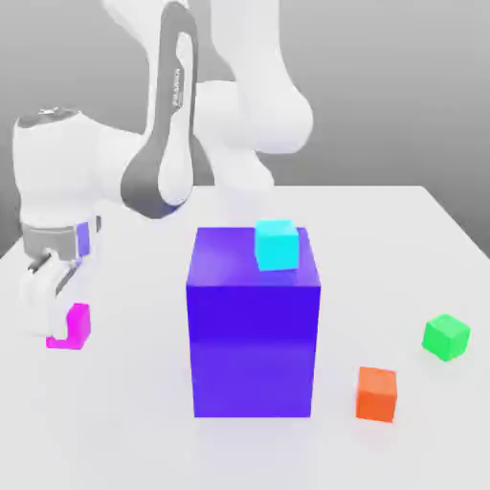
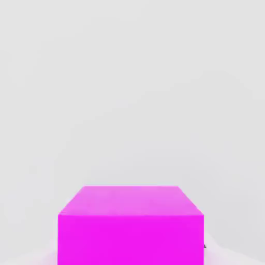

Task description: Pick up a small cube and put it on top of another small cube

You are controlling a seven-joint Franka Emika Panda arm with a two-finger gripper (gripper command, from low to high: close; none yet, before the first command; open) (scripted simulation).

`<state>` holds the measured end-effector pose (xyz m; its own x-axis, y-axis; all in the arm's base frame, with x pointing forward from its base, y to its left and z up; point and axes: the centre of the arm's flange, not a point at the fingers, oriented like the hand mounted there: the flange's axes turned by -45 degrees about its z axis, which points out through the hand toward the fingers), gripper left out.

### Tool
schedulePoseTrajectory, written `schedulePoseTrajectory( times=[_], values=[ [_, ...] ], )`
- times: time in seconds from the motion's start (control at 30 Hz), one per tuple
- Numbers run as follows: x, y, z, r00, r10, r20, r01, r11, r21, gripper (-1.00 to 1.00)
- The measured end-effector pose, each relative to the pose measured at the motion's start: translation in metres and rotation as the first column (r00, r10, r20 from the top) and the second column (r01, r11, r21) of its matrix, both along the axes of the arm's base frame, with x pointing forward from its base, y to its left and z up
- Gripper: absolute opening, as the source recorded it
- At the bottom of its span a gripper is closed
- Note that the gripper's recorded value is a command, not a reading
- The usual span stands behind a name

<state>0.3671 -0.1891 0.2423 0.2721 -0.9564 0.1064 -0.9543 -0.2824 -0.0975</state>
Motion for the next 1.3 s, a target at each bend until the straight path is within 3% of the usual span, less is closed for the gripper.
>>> schedulePoseTrajectory(
  times=[0.1, 0.23, 0.4, 0.53, 0.73, 0.97, 1.13, 1.3],
  values=[
    [0.041, 0.065, 0.017, 0.953, 0.303, 0.018, -0.302, 0.952, -0.045, -1.0],
    [0.068, 0.158, 0.032, 0.777, 0.63, 0.009, -0.627, 0.774, -0.088, -1.0],
    [0.071, 0.28, 0.048, 0.415, 0.91, -0.022, -0.903, 0.408, -0.136, -1.0],
    [0.048, 0.374, 0.059, 0.07, 0.996, -0.058, -0.984, 0.059, -0.165, -1.0],
    [-0.009, 0.457, 0.05, -0.287, 0.952, -0.103, -0.946, -0.299, -0.122, -1.0],
    [-0.095, 0.527, 0.034, -0.632, 0.764, -0.132, -0.766, -0.641, -0.047, -1.0],
    [-0.134, 0.526, 0.001, -0.709, 0.694, -0.125, -0.703, -0.708, 0.062, -1.0],
    [-0.135, 0.525, -0.042, -0.711, 0.692, -0.126, -0.702, -0.708, 0.072, -1.0]
  ],
)
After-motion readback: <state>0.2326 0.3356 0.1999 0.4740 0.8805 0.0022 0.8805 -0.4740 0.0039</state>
